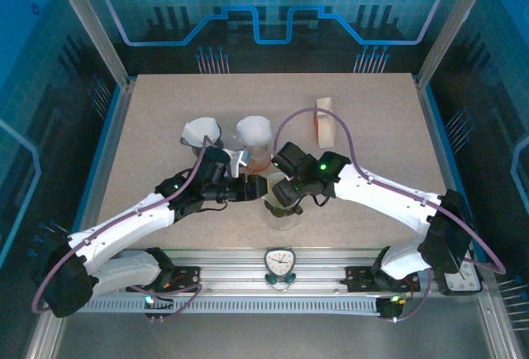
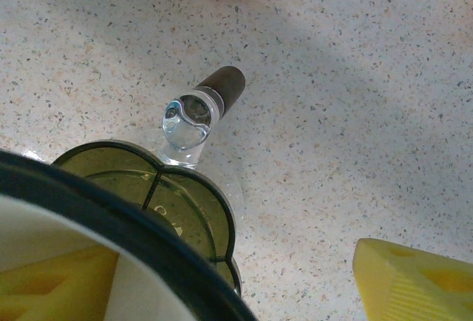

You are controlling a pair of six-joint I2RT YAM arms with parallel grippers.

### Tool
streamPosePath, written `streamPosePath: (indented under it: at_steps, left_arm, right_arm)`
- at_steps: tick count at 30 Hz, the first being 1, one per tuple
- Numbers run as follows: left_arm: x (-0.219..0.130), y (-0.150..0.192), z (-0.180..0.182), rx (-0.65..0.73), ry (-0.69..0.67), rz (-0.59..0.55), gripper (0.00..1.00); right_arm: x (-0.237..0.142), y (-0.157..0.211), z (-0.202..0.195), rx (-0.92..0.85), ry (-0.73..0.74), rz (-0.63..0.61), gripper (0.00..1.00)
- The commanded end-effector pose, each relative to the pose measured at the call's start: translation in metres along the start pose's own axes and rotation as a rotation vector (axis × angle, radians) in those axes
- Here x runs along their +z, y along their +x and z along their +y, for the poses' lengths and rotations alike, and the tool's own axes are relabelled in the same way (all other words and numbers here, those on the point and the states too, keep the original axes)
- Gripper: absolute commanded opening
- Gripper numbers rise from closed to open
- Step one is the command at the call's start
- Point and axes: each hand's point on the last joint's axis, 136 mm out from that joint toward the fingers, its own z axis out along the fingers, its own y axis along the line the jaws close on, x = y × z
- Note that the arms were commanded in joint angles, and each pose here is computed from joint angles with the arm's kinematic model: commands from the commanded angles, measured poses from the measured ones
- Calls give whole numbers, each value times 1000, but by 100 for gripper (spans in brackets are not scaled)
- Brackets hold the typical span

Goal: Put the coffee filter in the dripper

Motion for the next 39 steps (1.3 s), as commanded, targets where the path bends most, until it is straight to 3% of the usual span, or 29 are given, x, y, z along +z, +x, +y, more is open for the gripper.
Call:
streamPosePath:
  at_steps: [1, 13, 24, 29, 35, 39]
  left_arm:
    - [4, 2, 5, -15, -6, 10, 51]
    - [5, 0, 5, -23, -6, 5, 50]
    - [-17, -14, -14, -5, 34, -78, 74]
    - [-36, -25, -20, 1, 43, -150, 79]
    - [-82, -60, 23, -133, -27, -378, 76]
    - [-107, -71, 74, -292, -121, -507, 58]
  right_arm:
    - [6, 6, -7, -18, 49, 33, 80]
    - [-78, -21, -40, 123, 58, -289, 81]
    - [-98, -18, -55, 196, 59, -382, 82]
    - [-103, -17, -59, 221, 63, -419, 82]
    - [-108, -16, -61, 246, 45, -473, 82]
    - [-104, -14, -59, 248, 39, -469, 82]
